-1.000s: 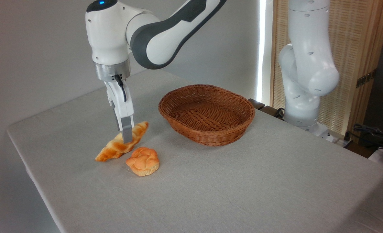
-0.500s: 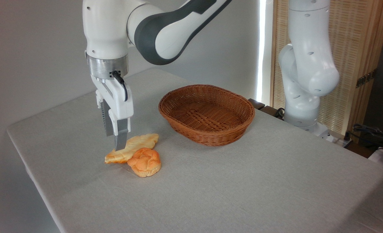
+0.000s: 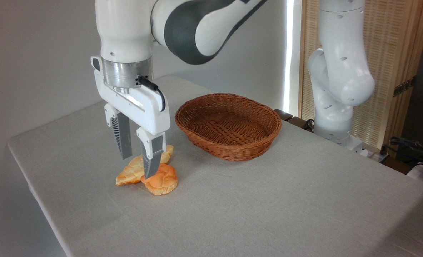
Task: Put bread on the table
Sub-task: 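Open the gripper to release the bread and raise it slightly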
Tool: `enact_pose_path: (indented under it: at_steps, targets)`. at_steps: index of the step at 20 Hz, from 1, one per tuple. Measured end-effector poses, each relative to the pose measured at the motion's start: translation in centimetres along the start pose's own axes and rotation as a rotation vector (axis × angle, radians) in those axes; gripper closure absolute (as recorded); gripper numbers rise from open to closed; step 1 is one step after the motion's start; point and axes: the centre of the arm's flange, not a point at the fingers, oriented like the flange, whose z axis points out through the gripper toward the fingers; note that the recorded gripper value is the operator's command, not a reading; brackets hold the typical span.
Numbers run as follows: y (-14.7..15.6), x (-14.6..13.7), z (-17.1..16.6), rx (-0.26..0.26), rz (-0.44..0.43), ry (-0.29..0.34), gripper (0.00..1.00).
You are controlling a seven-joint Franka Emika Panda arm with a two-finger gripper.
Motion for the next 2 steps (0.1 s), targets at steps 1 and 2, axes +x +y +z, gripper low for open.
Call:
enact_pose_path:
  at_steps: [1, 2]
  targets:
    - [0.01, -0.12, -0.12, 0.008, -0.003, -0.018, 0.0]
    - [0.0, -0.16, -0.19, 0.014, -0.011, -0.027, 0.0]
